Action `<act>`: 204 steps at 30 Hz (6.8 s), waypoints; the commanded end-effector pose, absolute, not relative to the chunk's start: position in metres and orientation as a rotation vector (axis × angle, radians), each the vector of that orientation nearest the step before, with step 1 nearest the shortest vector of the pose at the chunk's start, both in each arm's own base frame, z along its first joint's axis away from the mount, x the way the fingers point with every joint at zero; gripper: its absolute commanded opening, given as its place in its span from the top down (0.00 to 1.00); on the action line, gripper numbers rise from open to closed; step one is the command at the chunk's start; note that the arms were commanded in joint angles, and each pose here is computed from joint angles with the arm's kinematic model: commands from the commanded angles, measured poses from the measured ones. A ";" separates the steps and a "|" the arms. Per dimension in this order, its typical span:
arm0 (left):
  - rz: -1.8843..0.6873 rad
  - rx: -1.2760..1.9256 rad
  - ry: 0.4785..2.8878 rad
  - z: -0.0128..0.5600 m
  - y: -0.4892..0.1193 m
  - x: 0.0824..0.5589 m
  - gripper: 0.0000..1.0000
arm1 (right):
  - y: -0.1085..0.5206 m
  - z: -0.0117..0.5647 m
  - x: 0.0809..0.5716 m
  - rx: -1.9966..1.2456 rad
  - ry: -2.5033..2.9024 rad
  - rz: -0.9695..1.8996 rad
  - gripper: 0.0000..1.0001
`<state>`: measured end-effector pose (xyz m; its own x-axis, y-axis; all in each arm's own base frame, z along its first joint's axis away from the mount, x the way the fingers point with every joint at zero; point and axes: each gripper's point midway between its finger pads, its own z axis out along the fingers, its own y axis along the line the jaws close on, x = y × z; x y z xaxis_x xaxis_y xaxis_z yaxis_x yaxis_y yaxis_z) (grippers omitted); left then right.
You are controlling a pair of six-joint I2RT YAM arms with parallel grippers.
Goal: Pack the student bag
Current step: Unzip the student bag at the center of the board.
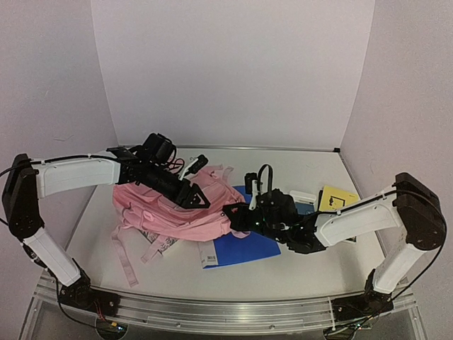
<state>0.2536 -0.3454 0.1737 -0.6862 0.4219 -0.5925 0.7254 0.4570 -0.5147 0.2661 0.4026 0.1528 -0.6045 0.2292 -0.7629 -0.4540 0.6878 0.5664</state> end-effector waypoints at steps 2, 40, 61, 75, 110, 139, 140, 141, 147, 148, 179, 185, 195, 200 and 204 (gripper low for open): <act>-0.910 1.091 2.272 0.186 -0.336 0.237 0.41 | 0.388 0.187 0.289 -0.059 1.920 0.979 1.00; -0.742 1.072 2.277 0.167 -0.361 0.244 1.00 | 0.384 0.191 0.291 -0.179 1.904 0.966 1.00; -1.278 0.924 2.262 0.206 -0.370 0.271 1.00 | 0.409 0.213 0.246 -0.295 1.773 0.978 1.00; -1.458 0.894 2.226 0.225 -0.377 0.273 1.00 | 0.441 0.217 0.222 -0.304 1.716 0.965 1.00; -1.663 0.874 2.206 0.257 -0.386 0.273 1.00 | 0.534 0.203 0.168 -0.560 1.551 0.970 1.00; -1.794 0.858 2.170 0.270 -0.389 0.266 1.00 | 0.602 0.156 0.176 -0.696 1.515 1.066 1.00; -1.795 0.857 2.170 0.270 -0.389 0.266 1.00 | 0.603 0.155 0.175 -0.700 1.515 1.070 1.00; -1.794 0.857 2.170 0.270 -0.389 0.266 1.00 | 0.603 0.156 0.175 -0.701 1.514 1.073 1.00; -1.732 0.839 2.178 0.266 -0.381 0.269 1.00 | 0.588 0.182 0.176 -0.678 1.498 1.050 0.86; -1.716 0.826 2.177 0.266 -0.378 0.271 1.00 | 0.580 0.182 0.178 -0.664 1.510 1.029 0.81; -1.030 0.861 2.585 0.138 -0.303 0.223 1.00 | 0.365 0.177 0.328 -0.140 1.949 0.911 0.32; -0.904 0.902 2.626 0.123 -0.305 0.216 1.00 | 0.383 0.160 0.328 -0.217 2.052 1.058 0.41; -0.914 0.917 2.609 0.126 -0.310 0.219 1.00 | 0.388 0.121 0.344 -0.323 2.168 0.848 0.54; -0.919 0.918 2.607 0.126 -0.311 0.218 1.00 | 0.389 0.116 0.352 -0.351 2.177 0.771 0.58; -0.920 0.918 2.607 0.127 -0.311 0.219 1.00 | 0.393 0.111 0.356 -0.364 2.190 0.753 0.63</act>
